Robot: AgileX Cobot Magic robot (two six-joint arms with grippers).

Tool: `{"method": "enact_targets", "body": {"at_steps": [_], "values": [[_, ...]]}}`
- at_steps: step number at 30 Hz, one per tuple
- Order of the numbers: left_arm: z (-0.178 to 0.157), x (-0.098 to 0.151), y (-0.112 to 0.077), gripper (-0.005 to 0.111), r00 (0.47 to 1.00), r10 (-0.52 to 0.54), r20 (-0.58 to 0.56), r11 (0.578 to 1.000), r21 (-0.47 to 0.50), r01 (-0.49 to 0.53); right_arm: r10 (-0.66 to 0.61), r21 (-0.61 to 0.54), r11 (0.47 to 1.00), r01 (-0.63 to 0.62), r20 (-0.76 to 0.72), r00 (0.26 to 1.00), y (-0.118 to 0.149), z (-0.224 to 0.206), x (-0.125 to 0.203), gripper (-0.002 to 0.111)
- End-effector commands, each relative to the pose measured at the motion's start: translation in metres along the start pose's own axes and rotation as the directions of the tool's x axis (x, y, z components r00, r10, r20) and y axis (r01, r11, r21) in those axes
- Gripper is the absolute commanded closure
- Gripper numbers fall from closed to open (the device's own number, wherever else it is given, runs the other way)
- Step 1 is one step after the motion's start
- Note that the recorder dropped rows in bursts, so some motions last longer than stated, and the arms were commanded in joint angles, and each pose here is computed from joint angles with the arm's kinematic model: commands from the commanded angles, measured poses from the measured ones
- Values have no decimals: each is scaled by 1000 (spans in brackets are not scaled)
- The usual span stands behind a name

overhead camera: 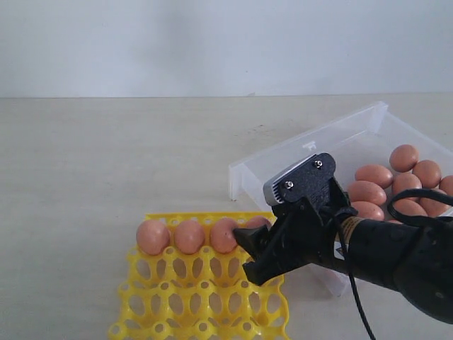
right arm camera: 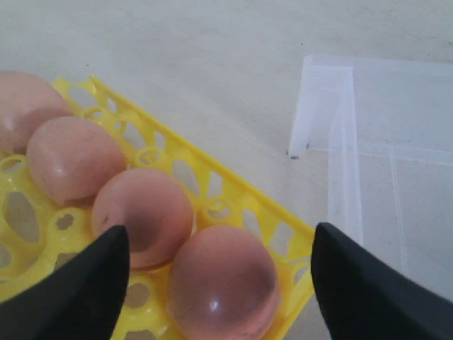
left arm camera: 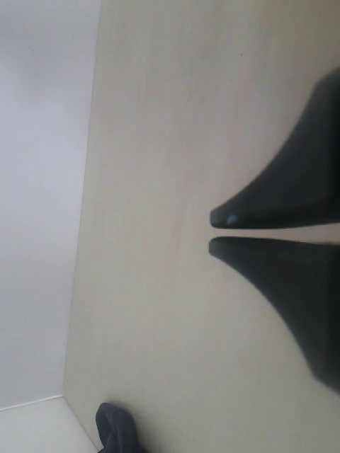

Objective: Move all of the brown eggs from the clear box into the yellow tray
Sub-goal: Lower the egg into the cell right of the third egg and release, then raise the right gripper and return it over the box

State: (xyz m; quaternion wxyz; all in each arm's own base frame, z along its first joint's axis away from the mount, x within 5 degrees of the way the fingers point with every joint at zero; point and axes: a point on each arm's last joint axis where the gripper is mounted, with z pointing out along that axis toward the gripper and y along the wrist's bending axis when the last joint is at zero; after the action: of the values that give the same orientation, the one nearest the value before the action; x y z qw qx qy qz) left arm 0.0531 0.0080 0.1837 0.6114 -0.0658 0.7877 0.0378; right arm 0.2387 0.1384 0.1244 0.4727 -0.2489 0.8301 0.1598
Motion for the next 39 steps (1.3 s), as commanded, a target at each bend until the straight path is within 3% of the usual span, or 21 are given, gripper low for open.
{"method": "enact_targets", "body": {"at_steps": [1,10,14,17,20,24,28,31,33,35,37,39], "values": [[0,1,0,103,1000,6,2,1000,9,-6,-12,5,1000,12,-18,1000,-1,0,2,42],[0,1,0,103,1000,6,2,1000,9,-6,-62,38,998,59,98,993,-2,-16,-23,42],[0,1,0,103,1000,6,2,1000,9,-6,-84,149,988,47,256,963,-9,-42,-55,42],[0,1,0,103,1000,6,2,1000,9,-6,-79,256,966,-31,407,910,-18,-69,-80,43],[0,1,0,103,1000,6,2,1000,9,-6,-52,350,921,-170,545,837,-28,-101,-105,59],[0,1,0,103,1000,6,2,1000,9,-6,-132,438,870,-228,651,748,-34,-140,-143,104],[0,1,0,103,1000,6,2,1000,9,-6,-294,528,833,-167,677,675,-33,-165,-183,108],[0,1,0,103,1000,6,2,1000,9,-6,-332,556,812,-177,690,643,-34,-174,-213,108],[0,1,0,103,1000,6,2,1000,9,-6,-325,574,796,-191,671,666,-39,-170,-230,108],[0,1,0,103,1000,6,2,1000,9,-6,-301,593,788,-164,605,737,-50,-155,-243,108],[0,1,0,103,1000,6,2,1000,9,-6,-217,555,820,-140,528,821,-66,-136,-251,108],[0,1,0,103,1000,6,2,1000,9,-6,-96,450,885,-120,429,898,-86,-110,-250,108]]}}
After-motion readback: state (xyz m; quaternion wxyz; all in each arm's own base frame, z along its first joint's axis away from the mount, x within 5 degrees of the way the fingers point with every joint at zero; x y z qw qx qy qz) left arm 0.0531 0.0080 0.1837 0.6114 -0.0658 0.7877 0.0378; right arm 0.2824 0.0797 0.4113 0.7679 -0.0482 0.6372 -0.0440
